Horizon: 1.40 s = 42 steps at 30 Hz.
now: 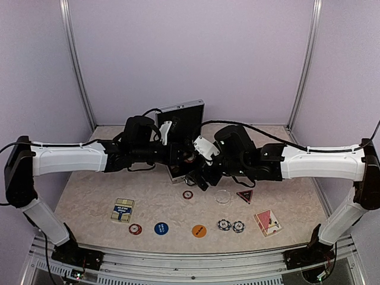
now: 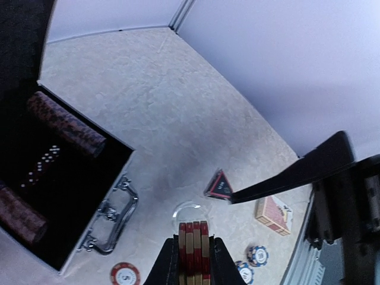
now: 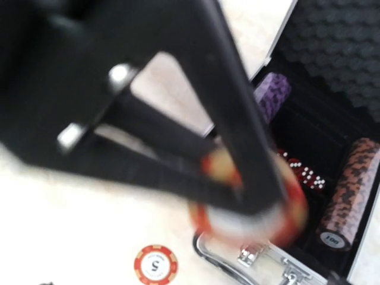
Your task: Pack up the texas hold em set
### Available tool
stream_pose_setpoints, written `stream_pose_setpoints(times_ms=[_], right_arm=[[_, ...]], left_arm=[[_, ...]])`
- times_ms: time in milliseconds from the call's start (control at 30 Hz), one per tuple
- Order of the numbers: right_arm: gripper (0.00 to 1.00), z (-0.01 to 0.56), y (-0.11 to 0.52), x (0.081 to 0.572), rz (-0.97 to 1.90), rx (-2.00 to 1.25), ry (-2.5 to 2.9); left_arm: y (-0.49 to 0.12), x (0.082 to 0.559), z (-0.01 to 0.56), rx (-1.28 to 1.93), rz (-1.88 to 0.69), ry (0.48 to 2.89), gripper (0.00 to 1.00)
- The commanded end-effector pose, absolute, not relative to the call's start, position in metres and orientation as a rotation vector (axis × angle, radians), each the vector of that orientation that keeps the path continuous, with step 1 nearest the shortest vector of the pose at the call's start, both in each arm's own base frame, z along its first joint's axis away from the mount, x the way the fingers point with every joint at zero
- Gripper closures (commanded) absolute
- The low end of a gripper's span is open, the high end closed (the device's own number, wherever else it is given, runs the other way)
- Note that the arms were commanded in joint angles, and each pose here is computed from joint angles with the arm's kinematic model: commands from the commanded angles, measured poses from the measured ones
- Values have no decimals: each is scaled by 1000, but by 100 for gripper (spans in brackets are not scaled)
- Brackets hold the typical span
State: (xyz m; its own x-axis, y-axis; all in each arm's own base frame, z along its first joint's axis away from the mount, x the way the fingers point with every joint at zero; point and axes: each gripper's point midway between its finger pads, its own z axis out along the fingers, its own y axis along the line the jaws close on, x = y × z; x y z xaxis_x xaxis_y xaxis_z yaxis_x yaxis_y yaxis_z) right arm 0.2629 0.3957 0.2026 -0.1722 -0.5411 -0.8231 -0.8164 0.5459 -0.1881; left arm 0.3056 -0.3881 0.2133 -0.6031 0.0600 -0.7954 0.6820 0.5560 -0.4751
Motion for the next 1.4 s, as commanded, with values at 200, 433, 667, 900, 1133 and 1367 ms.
stream_pose_setpoints(times_ms=[200, 433, 667, 900, 1133, 1367], right_arm=[[0, 225, 353, 245, 392, -980, 1876], [0, 228, 322, 239, 380, -893, 1895], [0, 217, 302, 237, 340, -859, 1962], [0, 204, 286, 232, 354, -824, 2003], [0, 198, 278, 229, 373, -798, 2028], [0, 198, 275, 227, 387, -785, 2029]], left_arm=[[-317, 358, 215, 657, -631, 2005, 99], [-306, 370, 211, 788, -438, 1956, 99], [-313, 375, 200, 907, -399, 1936, 100], [-325, 381, 197, 1000, -368, 1904, 100], [-330, 388, 176, 1122, -266, 1887, 100], [-327, 395, 148, 1216, -146, 1903, 100]])
